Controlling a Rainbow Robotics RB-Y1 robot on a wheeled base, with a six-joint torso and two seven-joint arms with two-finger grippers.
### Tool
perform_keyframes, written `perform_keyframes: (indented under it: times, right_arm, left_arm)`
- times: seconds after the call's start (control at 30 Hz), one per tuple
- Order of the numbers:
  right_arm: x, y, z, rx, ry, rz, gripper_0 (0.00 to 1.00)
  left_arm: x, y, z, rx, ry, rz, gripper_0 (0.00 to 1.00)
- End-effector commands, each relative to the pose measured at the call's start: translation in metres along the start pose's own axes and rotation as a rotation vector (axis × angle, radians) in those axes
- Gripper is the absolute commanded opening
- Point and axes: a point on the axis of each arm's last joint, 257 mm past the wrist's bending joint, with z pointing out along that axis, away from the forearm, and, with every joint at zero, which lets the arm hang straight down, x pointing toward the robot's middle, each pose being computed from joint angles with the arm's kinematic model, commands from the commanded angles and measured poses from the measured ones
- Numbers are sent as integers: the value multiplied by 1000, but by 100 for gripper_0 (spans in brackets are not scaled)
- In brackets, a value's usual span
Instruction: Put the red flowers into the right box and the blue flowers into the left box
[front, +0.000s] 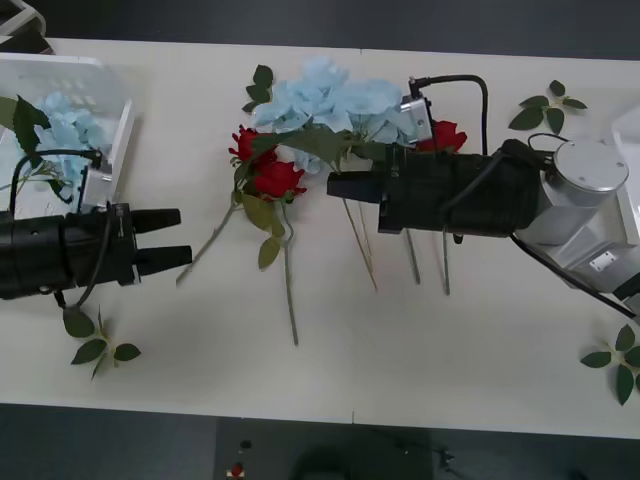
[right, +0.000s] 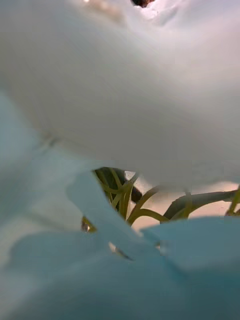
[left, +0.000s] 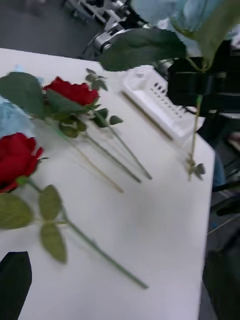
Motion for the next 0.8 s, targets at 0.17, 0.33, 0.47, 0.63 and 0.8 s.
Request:
perform_keyframes:
  times: [0.17,0.33,0.47,0.63,0.8]
  right_arm:
    - [-17,19,16,-59,-53,25,0]
    - [-20,28,20,-79,-57,14,0]
    - [-24,31,21,-80,-63,5,0]
    - [-25,31,21,-79,-64,4,0]
    - [-25,31,21,-81,-63,4,0]
  left_arm:
    - [13,-67,62,219,-70,-115,100]
    - [12,-87,95,275,-142,-185,100]
    - [6,-98,118,291,-190,-219,100]
    - [-2,-107,144,296,-224,-241,100]
    - [-11,-114,163,300,-239,-247,100]
